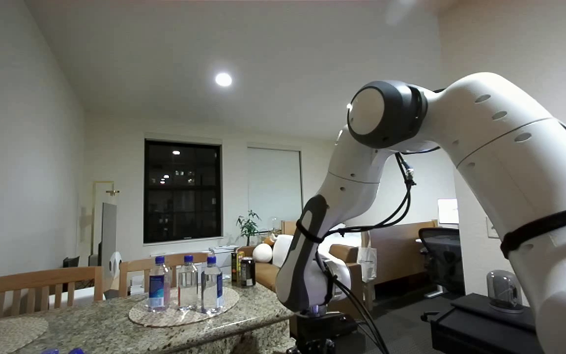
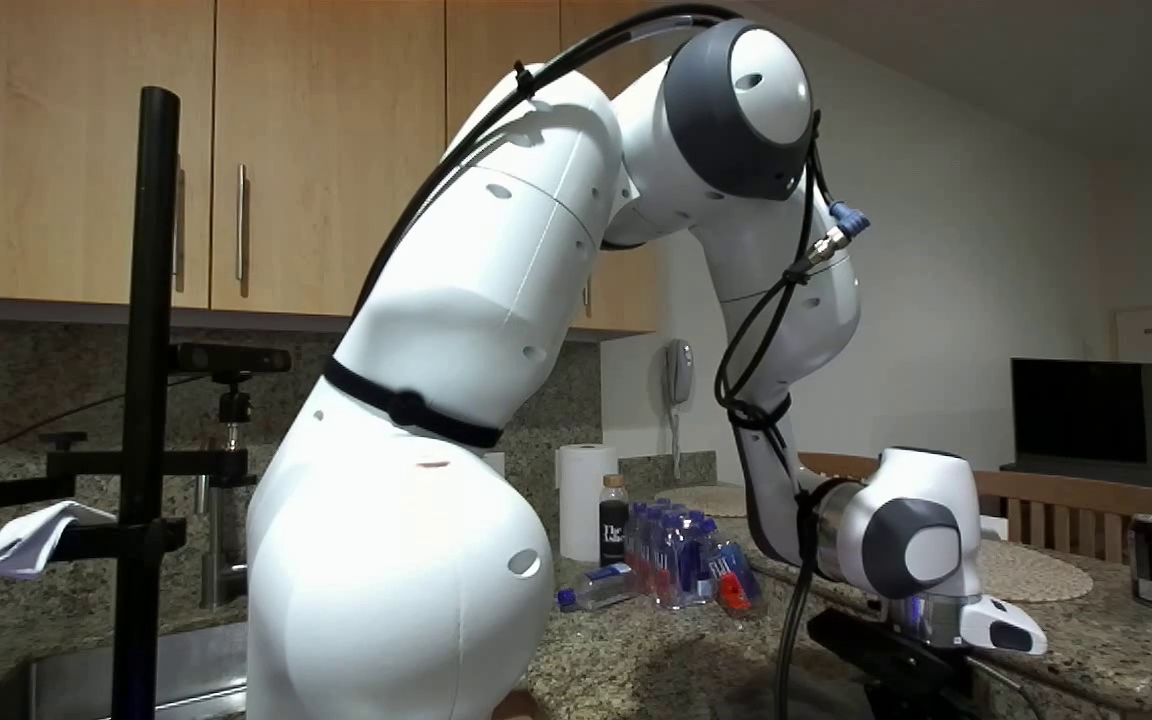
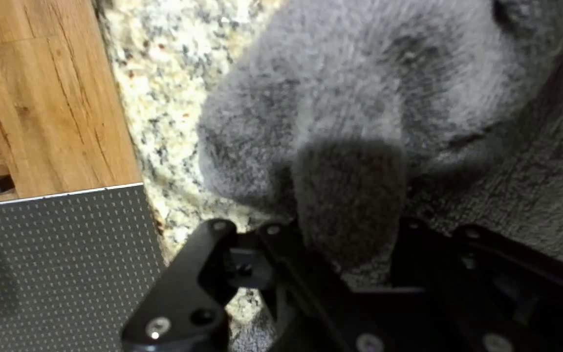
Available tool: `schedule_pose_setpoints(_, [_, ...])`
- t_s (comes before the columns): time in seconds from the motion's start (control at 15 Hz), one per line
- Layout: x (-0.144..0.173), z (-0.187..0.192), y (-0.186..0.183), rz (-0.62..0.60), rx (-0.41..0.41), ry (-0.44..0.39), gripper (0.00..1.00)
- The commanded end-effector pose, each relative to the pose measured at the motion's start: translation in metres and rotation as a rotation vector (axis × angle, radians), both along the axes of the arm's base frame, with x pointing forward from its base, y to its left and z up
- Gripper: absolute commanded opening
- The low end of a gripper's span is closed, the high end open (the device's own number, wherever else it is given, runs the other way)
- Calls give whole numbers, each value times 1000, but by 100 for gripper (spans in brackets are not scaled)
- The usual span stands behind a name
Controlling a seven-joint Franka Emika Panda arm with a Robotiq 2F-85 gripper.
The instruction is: Move the towel to the left
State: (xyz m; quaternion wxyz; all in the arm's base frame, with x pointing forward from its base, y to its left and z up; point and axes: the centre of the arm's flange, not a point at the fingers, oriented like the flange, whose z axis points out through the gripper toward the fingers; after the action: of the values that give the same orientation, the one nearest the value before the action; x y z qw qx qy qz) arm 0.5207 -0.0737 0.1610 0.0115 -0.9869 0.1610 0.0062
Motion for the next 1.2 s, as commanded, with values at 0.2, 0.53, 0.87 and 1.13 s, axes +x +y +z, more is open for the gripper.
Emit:
schedule_pose_setpoints(0.2, [-2,26,3,-27,0,-37,11])
schedule_pose_setpoints(0.53, [2,45,4,-24,-2,-64,11])
schedule_pose_setpoints(0.87, [7,67,10,-18,-1,-72,11])
schedule_pose_setpoints(1.13, [6,85,24,-14,6,-73,11])
